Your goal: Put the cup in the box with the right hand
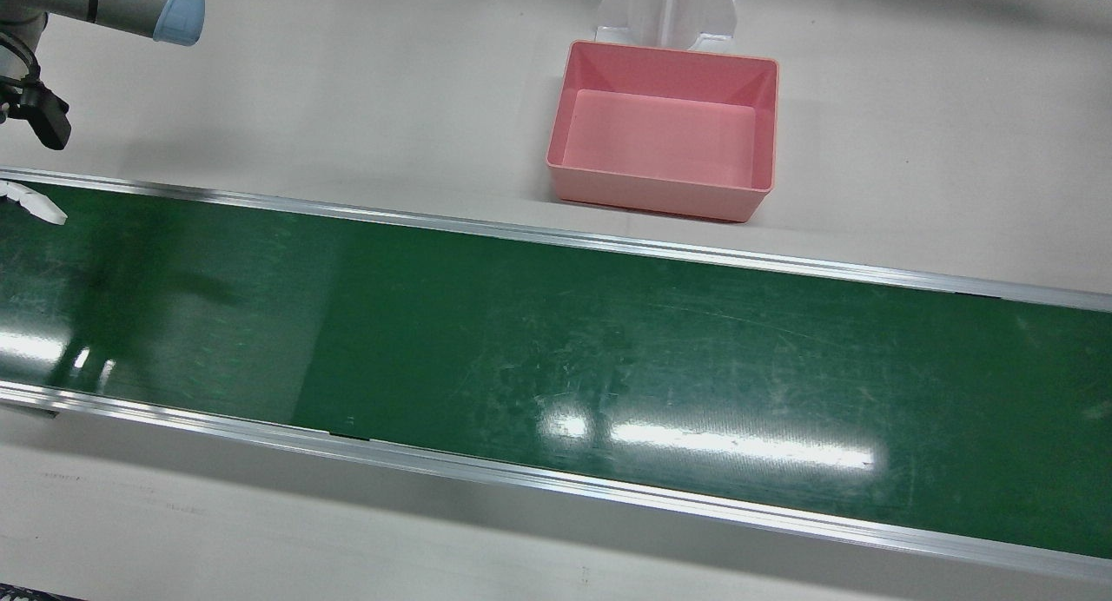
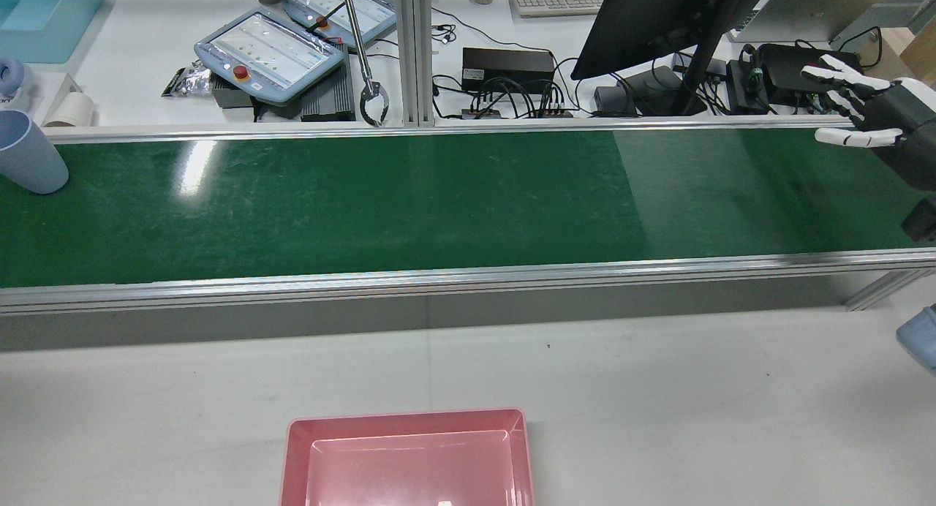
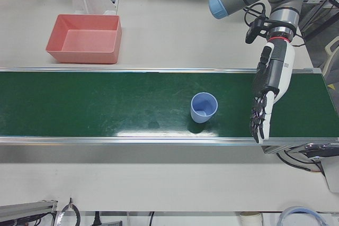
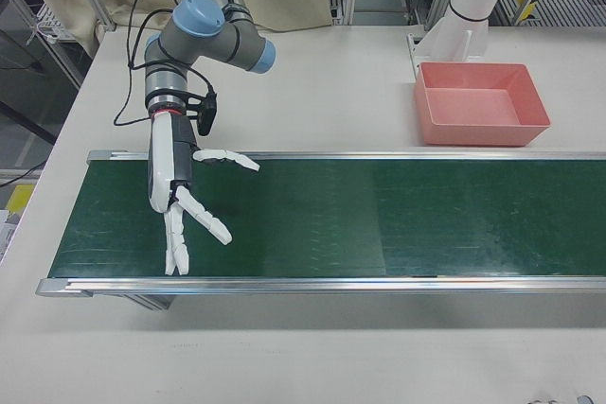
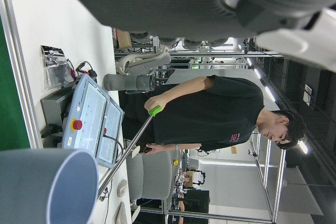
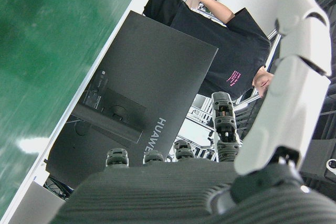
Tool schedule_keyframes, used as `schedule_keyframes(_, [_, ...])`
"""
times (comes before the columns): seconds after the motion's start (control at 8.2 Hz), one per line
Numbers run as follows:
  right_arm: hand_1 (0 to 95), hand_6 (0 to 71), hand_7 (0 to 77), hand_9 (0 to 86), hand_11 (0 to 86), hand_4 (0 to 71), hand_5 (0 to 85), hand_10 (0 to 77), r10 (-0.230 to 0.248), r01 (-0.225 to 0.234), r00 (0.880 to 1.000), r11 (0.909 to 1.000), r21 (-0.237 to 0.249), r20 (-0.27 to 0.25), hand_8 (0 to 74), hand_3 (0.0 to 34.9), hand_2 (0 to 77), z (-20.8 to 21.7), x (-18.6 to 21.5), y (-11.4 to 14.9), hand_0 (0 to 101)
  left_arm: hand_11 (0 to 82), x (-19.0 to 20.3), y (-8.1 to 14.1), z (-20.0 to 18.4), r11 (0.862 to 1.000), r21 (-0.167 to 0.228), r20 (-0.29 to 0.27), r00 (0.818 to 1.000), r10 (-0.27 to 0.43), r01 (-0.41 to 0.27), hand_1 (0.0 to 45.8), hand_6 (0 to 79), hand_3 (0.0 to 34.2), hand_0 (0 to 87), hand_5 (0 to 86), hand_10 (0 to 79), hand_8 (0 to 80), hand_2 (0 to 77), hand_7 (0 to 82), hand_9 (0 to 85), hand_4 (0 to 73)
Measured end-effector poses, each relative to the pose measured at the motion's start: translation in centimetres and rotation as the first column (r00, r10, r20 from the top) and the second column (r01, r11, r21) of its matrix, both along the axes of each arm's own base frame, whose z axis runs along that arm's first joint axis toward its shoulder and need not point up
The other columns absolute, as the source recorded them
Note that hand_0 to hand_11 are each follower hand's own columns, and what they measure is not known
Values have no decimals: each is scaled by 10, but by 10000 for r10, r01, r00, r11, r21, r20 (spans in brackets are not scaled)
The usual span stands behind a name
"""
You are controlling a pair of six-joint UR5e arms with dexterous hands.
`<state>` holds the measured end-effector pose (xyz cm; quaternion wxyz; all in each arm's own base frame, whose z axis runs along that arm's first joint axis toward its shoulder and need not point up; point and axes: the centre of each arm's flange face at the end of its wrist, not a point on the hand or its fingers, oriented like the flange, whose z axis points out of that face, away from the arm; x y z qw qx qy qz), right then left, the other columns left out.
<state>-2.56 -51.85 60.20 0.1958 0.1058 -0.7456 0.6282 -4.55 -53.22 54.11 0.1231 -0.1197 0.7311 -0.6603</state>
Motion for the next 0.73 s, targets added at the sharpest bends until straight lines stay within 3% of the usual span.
schedule_keyframes(0.12, [147,16,93,16,44,65,44,22,0,0,10000,10000,-33,-47,5,101,185,2,-3,-7,477,0,0,0,0,10000,1,0,10000,0,0,5,0,0,0,5,0,0,5,5,0,11])
schedule_keyframes(0.24, [76,16,93,16,44,82,44,22,-6,6,10000,10000,-54,-76,5,104,114,3,-6,-14,476,0,0,0,0,10000,1,0,10000,0,0,5,5,0,1,0,0,0,5,5,0,11])
schedule_keyframes(0.37, [164,16,93,16,44,76,44,22,-9,9,10000,10000,-33,-79,5,104,136,1,-8,-20,477,0,0,0,0,10000,0,0,10000,-1,1,5,5,0,1,0,0,0,5,5,0,11])
schedule_keyframes(0.49, [125,16,120,16,44,98,44,22,-11,11,10000,10000,-22,-76,5,81,175,1,-11,-27,478,0,0,0,0,10000,0,0,10000,-1,1,5,5,0,0,5,0,0,5,5,0,11])
schedule_keyframes(0.61, [87,33,131,38,49,153,44,22,-13,13,10000,10000,-10,-74,5,40,93,0,-13,-33,482,0,0,0,0,10000,0,0,10000,-1,1,5,0,0,0,0,0,0,5,5,0,11])
schedule_keyframes(0.73, [147,27,142,38,60,191,44,33,-19,19,10000,10000,11,-68,5,0,38,-2,-15,-37,484,0,0,0,0,10000,1,0,10000,-1,1,5,5,0,0,5,0,0,5,5,0,11])
